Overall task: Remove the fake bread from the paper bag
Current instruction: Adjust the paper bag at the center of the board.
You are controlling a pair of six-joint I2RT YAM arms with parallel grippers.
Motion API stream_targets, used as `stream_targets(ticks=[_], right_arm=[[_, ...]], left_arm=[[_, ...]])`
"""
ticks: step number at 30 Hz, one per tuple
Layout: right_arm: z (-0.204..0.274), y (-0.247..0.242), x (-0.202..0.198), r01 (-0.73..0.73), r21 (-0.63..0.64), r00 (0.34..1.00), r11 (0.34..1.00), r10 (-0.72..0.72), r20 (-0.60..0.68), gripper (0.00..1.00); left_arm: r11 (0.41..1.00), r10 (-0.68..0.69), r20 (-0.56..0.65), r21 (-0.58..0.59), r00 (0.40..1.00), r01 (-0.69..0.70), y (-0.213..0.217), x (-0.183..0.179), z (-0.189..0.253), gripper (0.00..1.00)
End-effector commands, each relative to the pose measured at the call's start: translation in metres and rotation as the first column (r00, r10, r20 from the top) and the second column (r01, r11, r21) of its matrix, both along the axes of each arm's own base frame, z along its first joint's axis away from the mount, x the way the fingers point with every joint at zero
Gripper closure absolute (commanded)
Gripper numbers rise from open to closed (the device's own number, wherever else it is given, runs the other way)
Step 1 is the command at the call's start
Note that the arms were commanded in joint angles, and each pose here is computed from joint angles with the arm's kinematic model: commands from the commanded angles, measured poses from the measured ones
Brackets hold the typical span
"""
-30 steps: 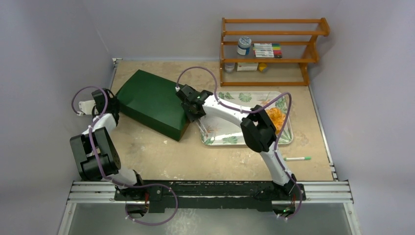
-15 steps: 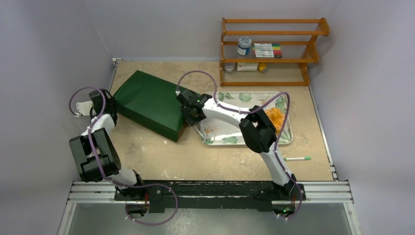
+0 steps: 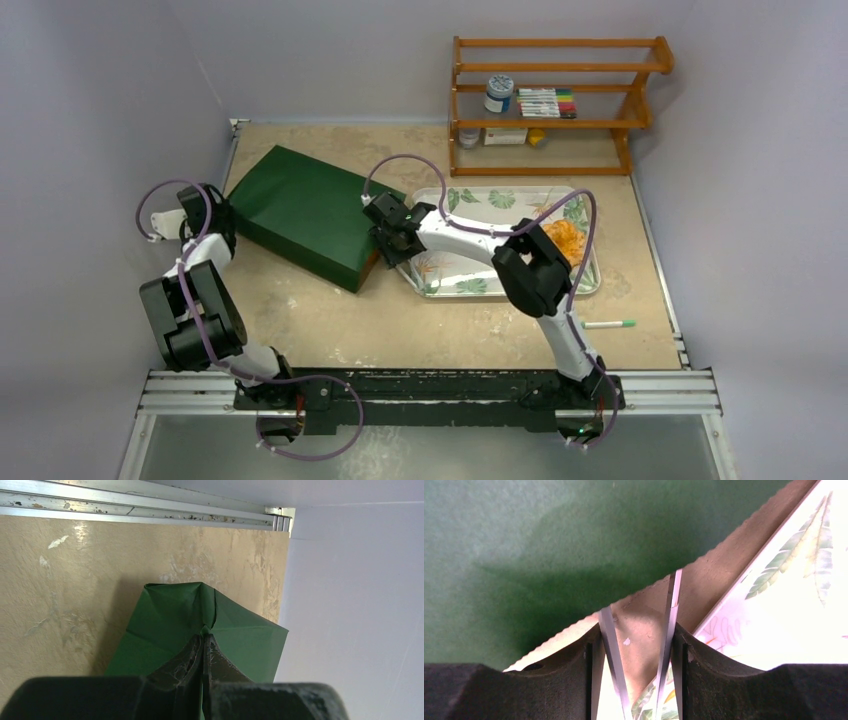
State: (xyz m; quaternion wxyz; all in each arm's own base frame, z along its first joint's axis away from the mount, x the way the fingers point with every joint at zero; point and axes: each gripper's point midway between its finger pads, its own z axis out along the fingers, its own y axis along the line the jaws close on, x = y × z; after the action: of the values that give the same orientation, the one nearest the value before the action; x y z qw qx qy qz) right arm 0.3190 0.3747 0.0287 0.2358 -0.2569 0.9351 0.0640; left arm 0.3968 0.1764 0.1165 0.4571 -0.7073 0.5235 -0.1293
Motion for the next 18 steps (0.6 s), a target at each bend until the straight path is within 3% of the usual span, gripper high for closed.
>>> stream_targets(ticks=[1, 12, 18], right_arm=[[0.034, -0.011, 0.003, 0.041, -0.001, 0.997, 0.999, -0.041, 0.066, 0.51], [0.059, -0.013, 0.019, 0.065, -0.181, 0.977, 0.981, -0.026, 0.21, 0.53], [0.057, -0.023, 0.02, 0.085, -0.248, 0.974, 0.965, -0.028, 0.225, 0.53]], left_arm=[[0.999, 0.033, 0.045, 0.022, 0.998, -0.034, 0.014, 0.006, 0.017, 1.0], [0.999, 0.029, 0.039, 0.036, 0.999, -0.03, 0.019, 0.011, 0.025, 1.0], [0.999, 0.027, 0.037, 0.028, 0.999, -0.029, 0.019, 0.009, 0.023, 1.0]])
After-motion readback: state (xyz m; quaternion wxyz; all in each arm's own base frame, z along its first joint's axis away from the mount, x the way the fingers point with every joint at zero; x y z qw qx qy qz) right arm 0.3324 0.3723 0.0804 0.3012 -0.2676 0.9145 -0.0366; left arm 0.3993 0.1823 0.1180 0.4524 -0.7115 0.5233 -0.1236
